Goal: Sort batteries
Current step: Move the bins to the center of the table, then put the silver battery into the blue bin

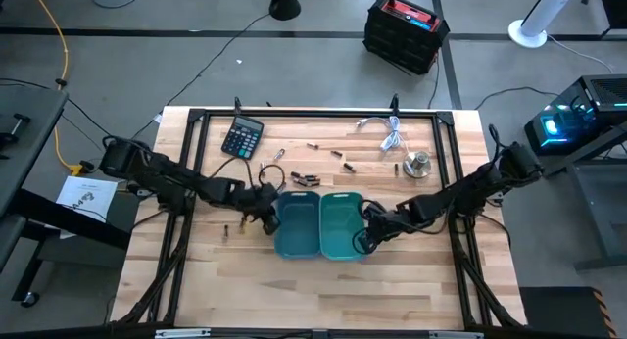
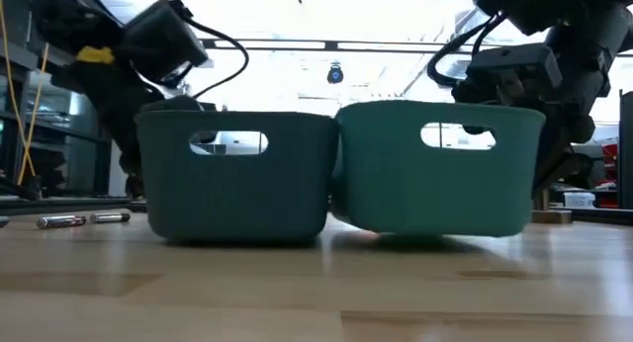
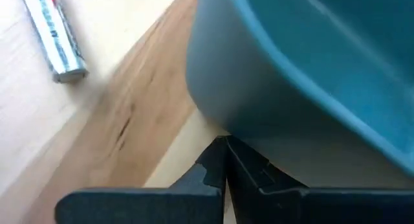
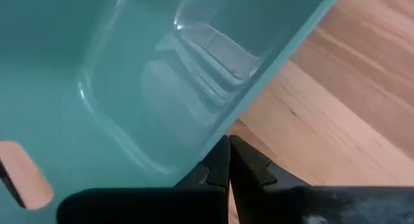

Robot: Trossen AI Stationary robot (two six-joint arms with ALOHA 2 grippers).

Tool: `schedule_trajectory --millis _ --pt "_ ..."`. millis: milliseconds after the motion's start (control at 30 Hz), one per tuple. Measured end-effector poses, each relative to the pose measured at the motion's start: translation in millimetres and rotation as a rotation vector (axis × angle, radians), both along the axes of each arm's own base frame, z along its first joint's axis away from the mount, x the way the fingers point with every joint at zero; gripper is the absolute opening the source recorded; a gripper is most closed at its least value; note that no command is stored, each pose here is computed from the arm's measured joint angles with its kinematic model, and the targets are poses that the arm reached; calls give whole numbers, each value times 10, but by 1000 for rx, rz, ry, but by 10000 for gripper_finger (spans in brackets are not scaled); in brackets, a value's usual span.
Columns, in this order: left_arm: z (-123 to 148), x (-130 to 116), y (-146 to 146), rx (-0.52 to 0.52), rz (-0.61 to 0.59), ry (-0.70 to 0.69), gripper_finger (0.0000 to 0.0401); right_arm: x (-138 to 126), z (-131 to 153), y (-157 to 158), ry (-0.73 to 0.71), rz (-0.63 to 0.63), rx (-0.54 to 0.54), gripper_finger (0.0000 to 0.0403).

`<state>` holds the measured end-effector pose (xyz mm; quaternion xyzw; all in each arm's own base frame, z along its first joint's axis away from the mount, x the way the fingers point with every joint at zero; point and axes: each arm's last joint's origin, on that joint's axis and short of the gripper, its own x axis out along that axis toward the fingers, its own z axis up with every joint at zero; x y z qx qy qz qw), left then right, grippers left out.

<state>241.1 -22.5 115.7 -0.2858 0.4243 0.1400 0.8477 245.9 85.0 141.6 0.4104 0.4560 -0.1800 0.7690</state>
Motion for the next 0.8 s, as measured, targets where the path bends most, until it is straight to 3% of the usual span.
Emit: schedule_trajectory --millis 167,267,500,700,800 --pt "190 -50 73 -105 -76 -46 0 -64 65 -6 14 12 -15 0" --pt "388 -166 83 -73 -97 -75 0 -138 147 -51 22 -8 -56 0" --pt "617 -564 127 0 -56 23 0 -294 330 -242 37 -87 -149 0" --pt "753 -871 11 -143 14 76 0 -345 468 -345 -17 -116 -175 0" --pt "738 -980 -74 -166 15 147 0 -359 513 -364 -48 -136 -206 0"
